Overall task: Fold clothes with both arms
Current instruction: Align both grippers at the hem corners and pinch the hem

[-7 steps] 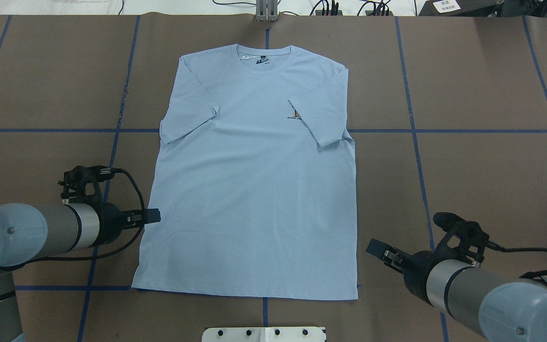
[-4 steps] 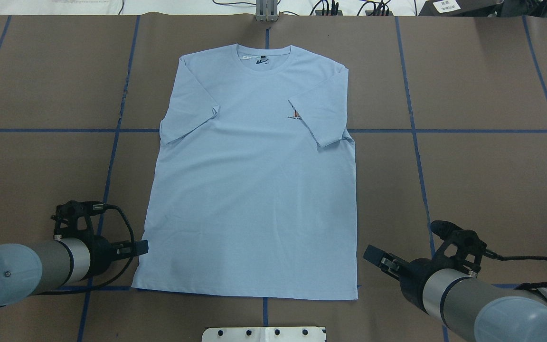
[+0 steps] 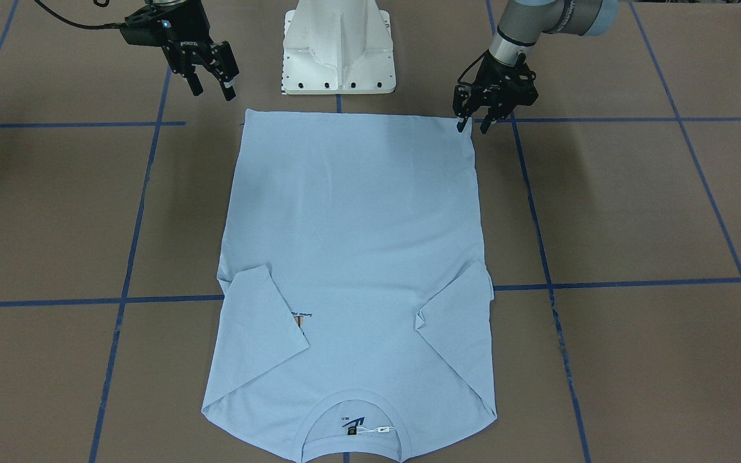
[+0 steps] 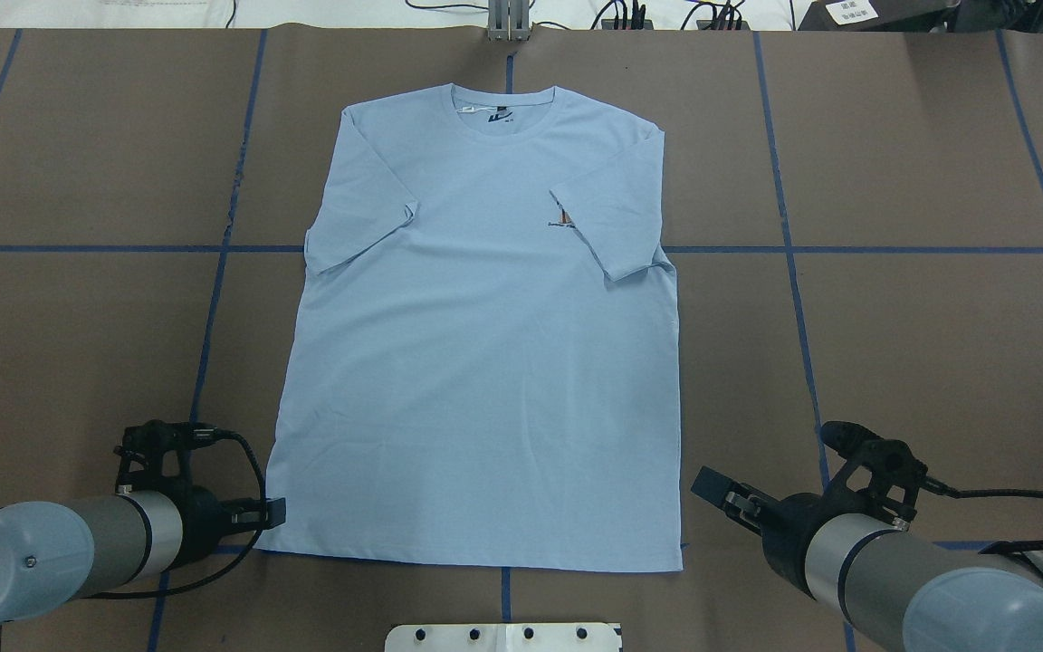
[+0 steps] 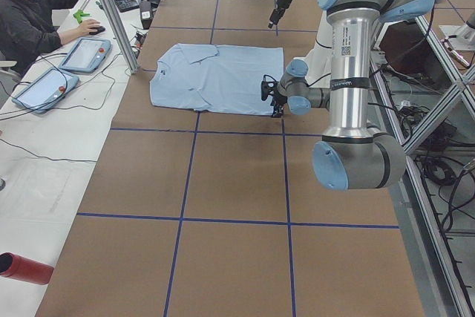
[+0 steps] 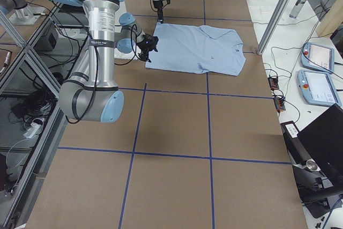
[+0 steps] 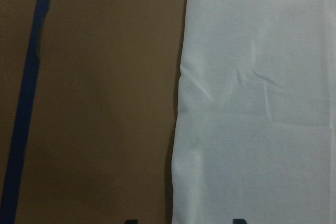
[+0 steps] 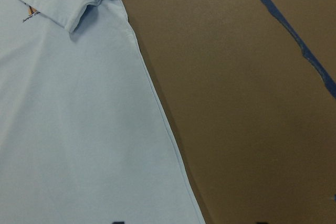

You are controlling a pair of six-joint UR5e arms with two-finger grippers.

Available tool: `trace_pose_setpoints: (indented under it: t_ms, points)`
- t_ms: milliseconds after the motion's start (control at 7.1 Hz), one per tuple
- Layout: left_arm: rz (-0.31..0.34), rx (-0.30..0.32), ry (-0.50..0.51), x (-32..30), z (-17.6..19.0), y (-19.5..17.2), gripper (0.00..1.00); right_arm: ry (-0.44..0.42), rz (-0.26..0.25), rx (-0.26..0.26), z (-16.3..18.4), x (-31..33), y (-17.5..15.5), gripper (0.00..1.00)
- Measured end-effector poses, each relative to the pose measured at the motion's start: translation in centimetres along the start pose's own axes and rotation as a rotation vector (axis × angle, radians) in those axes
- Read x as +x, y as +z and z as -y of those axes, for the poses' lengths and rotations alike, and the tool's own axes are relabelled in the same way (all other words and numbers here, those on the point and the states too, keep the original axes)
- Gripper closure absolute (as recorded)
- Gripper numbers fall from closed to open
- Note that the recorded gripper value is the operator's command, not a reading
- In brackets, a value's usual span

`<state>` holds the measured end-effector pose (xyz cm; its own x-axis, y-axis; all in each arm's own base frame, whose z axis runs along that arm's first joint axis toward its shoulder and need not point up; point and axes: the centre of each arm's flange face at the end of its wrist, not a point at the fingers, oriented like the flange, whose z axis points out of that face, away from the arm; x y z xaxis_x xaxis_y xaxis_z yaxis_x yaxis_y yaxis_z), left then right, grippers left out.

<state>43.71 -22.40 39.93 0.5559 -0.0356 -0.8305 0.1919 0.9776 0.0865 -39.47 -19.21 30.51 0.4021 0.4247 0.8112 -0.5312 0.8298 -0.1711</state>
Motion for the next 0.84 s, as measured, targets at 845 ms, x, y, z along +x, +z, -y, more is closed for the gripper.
trace_pose_setpoints:
  t_ms: [845]
  points:
    - [0.002, -0.038, -0.004, 0.4, -2.1, 0.5, 0.65, -0.003, 0.001, -0.005, -0.7, 0.1, 0.0, 0.13]
